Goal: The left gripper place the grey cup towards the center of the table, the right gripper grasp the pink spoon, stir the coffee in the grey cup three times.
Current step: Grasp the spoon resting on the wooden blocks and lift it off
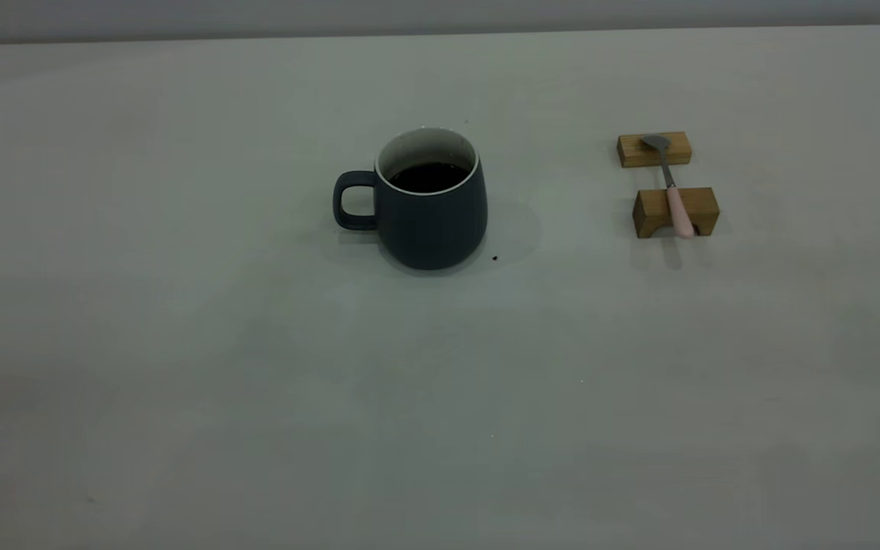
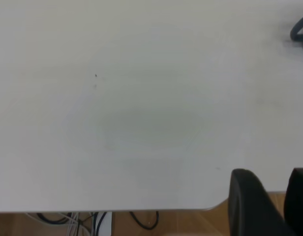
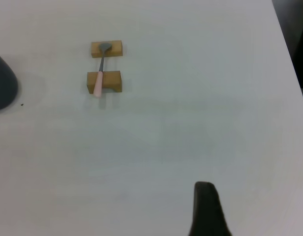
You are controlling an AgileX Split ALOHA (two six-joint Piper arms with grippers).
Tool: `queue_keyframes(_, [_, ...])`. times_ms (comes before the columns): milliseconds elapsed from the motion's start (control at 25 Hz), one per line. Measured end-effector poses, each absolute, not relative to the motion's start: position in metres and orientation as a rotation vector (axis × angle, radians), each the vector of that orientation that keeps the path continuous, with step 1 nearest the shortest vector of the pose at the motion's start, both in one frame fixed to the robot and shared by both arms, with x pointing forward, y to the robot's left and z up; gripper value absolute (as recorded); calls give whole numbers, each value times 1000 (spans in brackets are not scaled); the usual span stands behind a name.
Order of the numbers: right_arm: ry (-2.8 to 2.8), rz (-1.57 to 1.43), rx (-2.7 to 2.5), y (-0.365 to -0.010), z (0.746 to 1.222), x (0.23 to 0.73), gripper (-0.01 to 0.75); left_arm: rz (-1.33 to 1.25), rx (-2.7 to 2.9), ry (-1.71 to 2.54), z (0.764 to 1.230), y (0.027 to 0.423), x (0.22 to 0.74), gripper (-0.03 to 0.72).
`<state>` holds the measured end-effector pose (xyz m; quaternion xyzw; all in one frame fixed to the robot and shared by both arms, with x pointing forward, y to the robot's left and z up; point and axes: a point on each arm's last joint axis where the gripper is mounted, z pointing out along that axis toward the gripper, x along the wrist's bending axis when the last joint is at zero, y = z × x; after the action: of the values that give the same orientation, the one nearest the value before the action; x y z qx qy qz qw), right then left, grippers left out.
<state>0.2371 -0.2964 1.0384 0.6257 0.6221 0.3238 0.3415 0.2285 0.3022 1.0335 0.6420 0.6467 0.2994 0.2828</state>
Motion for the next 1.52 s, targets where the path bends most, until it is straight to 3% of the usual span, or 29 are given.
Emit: queue_keyframes(1520, [1611,876,1662,-295,1043,242,547,797,1731,1709,1033,302,228,247])
